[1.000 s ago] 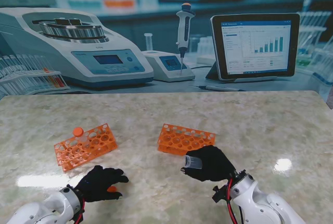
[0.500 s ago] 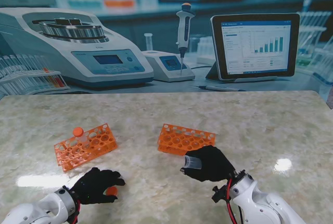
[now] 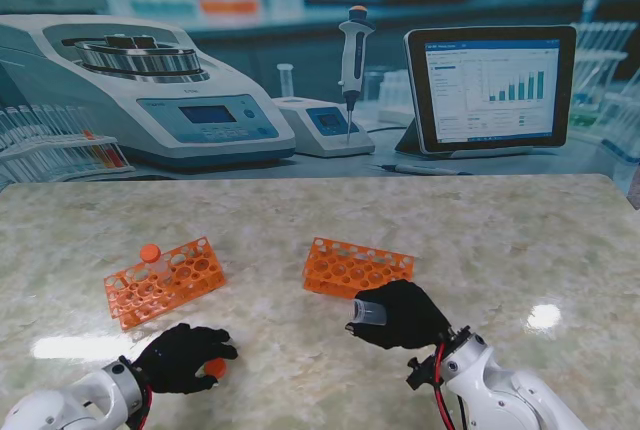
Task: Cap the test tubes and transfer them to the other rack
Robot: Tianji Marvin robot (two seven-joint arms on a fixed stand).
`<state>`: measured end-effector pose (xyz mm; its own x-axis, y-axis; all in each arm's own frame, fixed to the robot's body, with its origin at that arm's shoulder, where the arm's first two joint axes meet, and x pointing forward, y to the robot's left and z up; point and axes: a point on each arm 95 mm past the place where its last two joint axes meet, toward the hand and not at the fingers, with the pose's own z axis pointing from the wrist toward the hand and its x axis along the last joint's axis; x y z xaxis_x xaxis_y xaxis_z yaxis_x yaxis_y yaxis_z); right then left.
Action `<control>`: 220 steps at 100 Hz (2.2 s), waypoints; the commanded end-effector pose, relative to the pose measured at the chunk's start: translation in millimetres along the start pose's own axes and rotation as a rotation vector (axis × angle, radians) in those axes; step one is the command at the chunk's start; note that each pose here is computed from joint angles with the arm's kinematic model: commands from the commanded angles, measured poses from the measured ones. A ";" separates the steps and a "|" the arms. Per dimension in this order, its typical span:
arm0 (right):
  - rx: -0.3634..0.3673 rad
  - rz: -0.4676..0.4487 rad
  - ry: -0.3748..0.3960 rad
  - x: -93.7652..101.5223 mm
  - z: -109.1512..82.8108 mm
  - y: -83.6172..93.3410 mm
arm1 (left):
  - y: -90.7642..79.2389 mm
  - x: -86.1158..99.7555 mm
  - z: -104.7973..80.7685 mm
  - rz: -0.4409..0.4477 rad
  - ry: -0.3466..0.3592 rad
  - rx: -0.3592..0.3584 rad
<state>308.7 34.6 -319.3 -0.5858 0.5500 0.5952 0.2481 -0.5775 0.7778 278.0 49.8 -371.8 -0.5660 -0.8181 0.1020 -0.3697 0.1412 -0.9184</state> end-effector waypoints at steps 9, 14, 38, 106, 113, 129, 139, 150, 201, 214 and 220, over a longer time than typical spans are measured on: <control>0.009 0.009 -0.009 -0.8 -1.6 -3.6 | 14.5 -3.1 0.2 0.001 -0.002 -0.032; 0.010 0.009 -0.009 -0.9 -1.5 -3.7 | 16.2 -3.9 2.0 -0.002 0.000 -0.027; 0.011 0.010 -0.009 -1.5 -1.5 -3.5 | 22.3 -5.8 9.4 -0.004 0.008 -0.012; 0.012 0.013 -0.008 -1.6 -1.6 -3.6 | 30.7 -6.0 17.7 -0.027 0.014 -0.005; 0.012 0.013 -0.008 -1.6 -1.8 -3.4 | 31.5 -6.3 18.8 -0.032 0.015 -0.005; 0.011 0.014 -0.008 -1.5 -2.4 -3.1 | 33.5 -7.1 21.2 -0.050 0.015 0.004; 0.012 0.014 -0.007 -1.4 -2.6 -3.0 | 33.6 -7.3 22.1 -0.055 0.016 0.013; 0.011 0.015 -0.008 -1.3 -2.8 -2.8 | 32.5 -7.3 22.9 -0.056 0.022 0.024; 0.006 0.021 -0.010 -1.5 -3.7 -1.2 | 27.0 -7.7 31.4 -0.057 0.053 0.096; 0.006 0.023 -0.010 -1.7 -3.5 -1.2 | 25.0 -8.2 32.4 -0.055 0.058 0.114; 0.007 0.024 -0.010 -1.8 -3.3 -1.4 | 24.0 -8.3 32.8 -0.056 0.060 0.121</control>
<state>309.3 30.6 -320.5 -0.5753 0.5473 0.6079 0.2567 -0.5849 0.7694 307.2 38.2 -390.7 -0.6023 -0.7820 0.1605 -0.2655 0.0066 -0.9641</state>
